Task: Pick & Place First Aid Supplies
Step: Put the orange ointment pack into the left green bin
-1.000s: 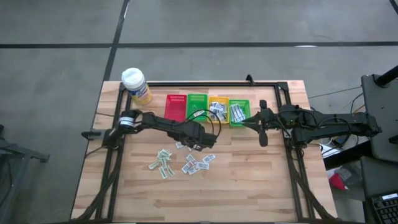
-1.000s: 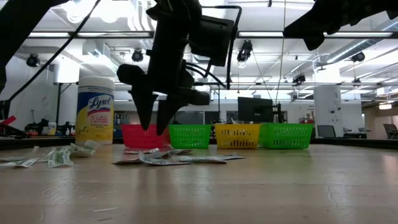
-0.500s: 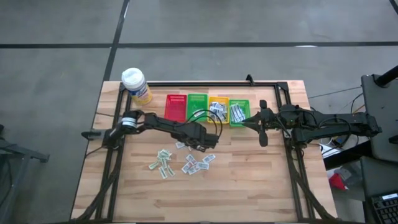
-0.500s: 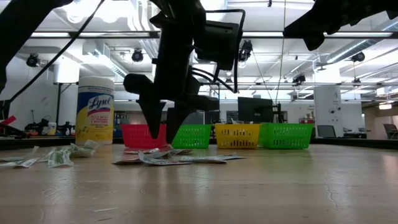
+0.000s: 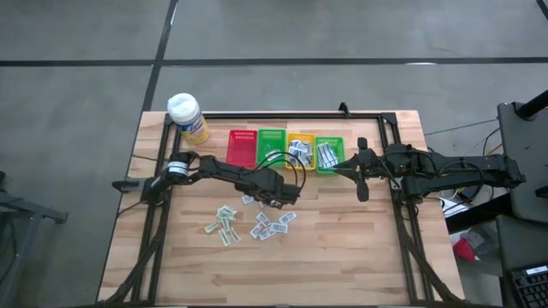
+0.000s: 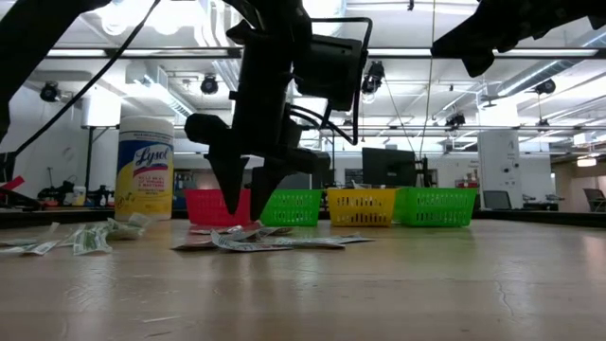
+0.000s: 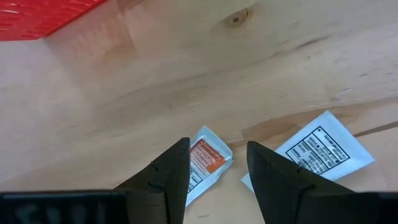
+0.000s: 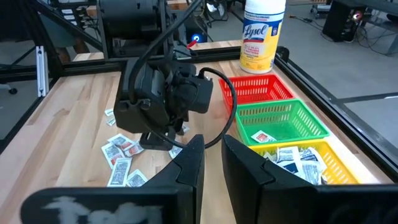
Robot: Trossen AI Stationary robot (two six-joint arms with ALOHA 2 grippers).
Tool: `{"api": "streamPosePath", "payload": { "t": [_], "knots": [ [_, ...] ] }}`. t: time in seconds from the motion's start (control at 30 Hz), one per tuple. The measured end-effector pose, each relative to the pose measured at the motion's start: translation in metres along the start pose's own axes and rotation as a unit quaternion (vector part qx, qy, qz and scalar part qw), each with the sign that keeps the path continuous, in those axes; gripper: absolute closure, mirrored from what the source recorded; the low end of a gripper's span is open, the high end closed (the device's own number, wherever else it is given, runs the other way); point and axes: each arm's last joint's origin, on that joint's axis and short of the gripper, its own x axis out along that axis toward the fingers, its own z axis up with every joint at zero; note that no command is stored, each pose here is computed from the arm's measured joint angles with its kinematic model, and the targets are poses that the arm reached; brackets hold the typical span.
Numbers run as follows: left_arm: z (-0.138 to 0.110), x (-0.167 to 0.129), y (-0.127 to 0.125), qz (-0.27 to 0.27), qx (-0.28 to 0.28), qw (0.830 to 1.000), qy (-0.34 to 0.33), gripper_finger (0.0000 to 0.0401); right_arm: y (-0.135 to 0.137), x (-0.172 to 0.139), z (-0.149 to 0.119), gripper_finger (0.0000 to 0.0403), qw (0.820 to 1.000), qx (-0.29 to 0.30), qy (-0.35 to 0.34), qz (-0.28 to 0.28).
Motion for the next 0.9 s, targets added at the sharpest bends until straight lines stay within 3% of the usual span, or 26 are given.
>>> {"api": "streamPosePath", "payload": {
  "t": [0.9],
  "knots": [
    [-0.01, 0.028, 0.005, -0.006, -0.05, 0.998, 0.044, 0.024, 0.0, 0.0, 0.0, 0.0351, 1.0, 0.0, 0.0, 0.0]
  ]
}}
